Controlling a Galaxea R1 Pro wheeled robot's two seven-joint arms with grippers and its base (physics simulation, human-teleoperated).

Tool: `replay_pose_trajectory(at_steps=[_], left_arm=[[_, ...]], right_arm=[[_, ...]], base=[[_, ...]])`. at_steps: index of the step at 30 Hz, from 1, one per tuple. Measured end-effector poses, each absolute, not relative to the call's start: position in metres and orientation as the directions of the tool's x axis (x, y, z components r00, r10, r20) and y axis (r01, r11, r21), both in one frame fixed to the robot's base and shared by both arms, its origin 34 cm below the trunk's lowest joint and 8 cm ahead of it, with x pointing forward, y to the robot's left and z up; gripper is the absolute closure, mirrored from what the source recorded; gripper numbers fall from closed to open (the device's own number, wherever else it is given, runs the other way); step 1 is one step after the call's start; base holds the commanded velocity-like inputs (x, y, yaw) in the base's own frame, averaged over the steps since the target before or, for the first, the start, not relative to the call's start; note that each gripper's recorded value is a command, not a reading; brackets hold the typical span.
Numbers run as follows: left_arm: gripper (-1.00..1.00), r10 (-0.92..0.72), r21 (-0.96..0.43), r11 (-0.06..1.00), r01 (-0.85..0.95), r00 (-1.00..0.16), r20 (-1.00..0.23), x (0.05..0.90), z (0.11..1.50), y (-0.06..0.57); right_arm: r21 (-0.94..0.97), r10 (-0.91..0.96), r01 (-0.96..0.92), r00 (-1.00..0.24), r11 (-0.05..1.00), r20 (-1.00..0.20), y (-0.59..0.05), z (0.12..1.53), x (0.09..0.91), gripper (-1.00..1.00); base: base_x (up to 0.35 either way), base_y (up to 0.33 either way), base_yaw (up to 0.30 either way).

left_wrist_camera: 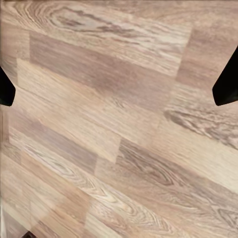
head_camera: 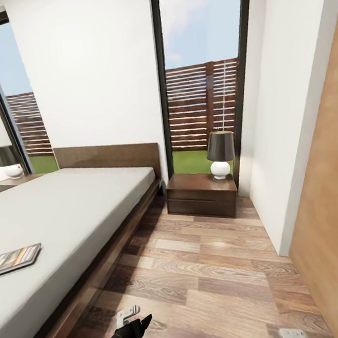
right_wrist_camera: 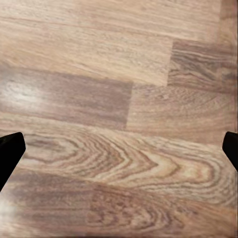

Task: In the bedroom, move the book from the bed onto either nightstand, and place the two sandals side by side next to the bed.

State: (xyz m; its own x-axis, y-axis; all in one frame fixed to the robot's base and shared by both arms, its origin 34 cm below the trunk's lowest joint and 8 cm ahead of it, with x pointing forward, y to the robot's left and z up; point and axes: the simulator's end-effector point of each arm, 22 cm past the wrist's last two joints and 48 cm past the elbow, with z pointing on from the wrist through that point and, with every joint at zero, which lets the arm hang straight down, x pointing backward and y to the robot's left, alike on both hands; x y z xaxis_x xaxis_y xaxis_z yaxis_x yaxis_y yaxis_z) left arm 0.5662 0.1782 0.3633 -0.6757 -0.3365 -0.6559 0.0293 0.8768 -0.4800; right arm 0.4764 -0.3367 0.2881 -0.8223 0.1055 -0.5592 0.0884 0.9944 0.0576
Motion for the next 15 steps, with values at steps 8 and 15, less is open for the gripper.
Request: replay_pose_trajectory(at_steps=[8,15], left_arm=[[-1.0,-0.337,-0.48,0.877,0.032,-0.672,-0.659,0.5672,0.366,0.1781],[-1.0,-0.337,-0.48,0.877,0.035,-0.669,-0.663,0.5682,0.3684,0.178]], right_arm=[[0.058,0.106,0.088,-0.819,0.994,-0.564,-0.3368,0.2903,0.478,-1.0],[0.059,0.106,0.088,-0.816,0.994,-0.568,-0.3368,0.2923,0.4795,-1.0]], base=[[0.0,0.0,-0.28],[0.0,0.0,-0.28]])
